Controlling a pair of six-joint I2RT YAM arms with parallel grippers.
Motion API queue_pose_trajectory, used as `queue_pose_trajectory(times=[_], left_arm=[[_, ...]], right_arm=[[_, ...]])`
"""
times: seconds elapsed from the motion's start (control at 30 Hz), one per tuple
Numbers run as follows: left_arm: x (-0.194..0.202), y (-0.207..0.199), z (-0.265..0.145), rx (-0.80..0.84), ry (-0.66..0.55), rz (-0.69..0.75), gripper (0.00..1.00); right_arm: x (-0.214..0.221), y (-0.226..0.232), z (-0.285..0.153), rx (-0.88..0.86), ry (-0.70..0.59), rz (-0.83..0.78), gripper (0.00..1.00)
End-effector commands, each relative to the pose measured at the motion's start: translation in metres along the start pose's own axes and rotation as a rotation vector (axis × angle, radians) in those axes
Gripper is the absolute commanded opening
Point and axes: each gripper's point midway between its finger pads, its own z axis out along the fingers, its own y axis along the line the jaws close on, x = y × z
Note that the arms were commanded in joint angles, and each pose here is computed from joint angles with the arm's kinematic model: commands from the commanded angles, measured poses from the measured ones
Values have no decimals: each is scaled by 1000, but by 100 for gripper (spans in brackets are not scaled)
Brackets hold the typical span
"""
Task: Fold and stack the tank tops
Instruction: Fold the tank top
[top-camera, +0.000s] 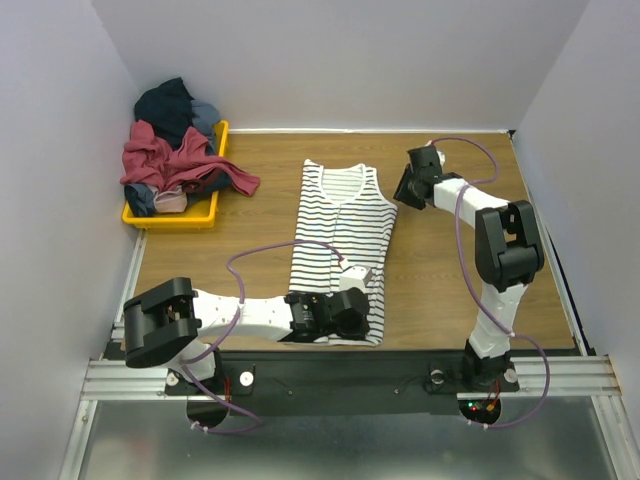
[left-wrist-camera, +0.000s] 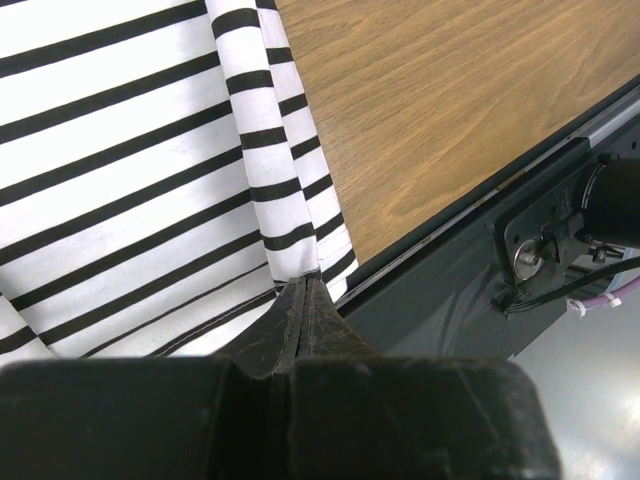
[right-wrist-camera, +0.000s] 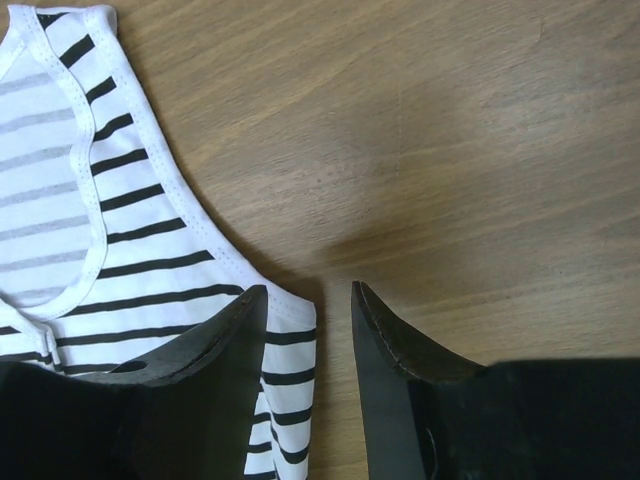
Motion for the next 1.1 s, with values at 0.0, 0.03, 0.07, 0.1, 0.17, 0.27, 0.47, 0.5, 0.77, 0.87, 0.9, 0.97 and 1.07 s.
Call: queue_pose_trajectory(times=[0.0,0.03,0.07,0.1,0.17,0.27,0.47,0.5,0.77,0.87,0.9,0.97,1.07], left_arm=[[-13,-14,-3,38,-31,-13,0],[-13,-15,-3,39,-32,-13,0],[-12,-14,-3,38,-31,-13,0],[-13,-14,-3,38,-31,-13,0],[-12,-14,-3,38,-31,-13,0],[-11,-12,-3,34,-28,-13,0],[-10,-12,-2,35,-25,-10,0],[-11,-13,-1,35,-27,-11,0],[-10,-11,0,31,-22,-5,0],[-11,-13,0,34,-22,-6,0],[-11,-12,0,33,-21,-5,0],[-10,-11,0,31,-19,-4,0],[-10,-11,0,30,-20,-6,0]], right_arm=[[-8,9,-5,-46,-20,45,46],[-6,9,-4,-48,-15,48,46],[-5,9,-3,-52,-12,52,46],[-3,10,-2,-54,-7,58,46],[3,9,0,-58,7,67,46],[8,6,0,-60,9,78,46],[13,8,1,-80,14,97,47],[13,8,0,-81,12,99,47],[16,10,1,-101,7,139,45],[18,10,3,-104,9,145,36],[19,10,4,-104,12,148,30],[20,10,4,-106,14,148,25],[18,11,4,-108,6,152,17]])
